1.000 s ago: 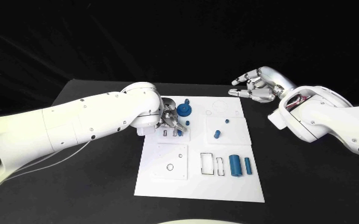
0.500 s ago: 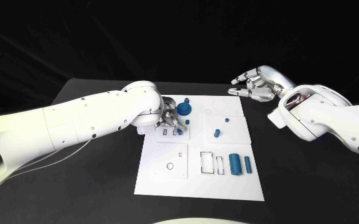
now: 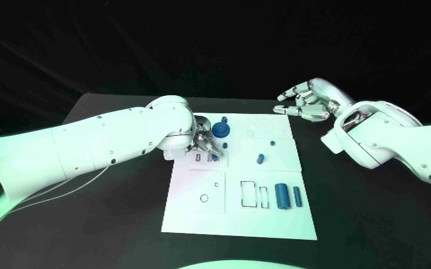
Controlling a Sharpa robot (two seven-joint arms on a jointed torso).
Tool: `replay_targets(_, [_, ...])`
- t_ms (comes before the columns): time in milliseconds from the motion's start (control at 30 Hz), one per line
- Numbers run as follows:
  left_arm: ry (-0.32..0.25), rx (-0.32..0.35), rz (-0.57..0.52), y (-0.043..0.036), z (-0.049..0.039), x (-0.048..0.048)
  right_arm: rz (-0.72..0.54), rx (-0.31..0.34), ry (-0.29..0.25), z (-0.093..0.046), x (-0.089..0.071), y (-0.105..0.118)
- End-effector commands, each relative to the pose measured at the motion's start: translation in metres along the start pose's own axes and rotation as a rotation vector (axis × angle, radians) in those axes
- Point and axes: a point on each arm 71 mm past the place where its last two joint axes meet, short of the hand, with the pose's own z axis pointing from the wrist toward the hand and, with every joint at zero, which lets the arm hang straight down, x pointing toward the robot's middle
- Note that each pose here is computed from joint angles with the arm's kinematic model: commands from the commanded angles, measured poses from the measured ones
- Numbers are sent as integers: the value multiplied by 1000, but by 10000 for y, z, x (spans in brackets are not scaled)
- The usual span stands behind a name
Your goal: Assemble the parts on the task board
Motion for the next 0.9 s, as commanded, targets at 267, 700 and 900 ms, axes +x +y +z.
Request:
replay_targets(267, [36,-25,-18,13,9,16,-11,-3,18,1,22,3])
replay_targets(700, [90,25,-167,55,-16,37,-14,4,18,4,24,-18])
replay_targets(900, [91,30,-210,97,-60,48,-15,8,19,7,29,-30])
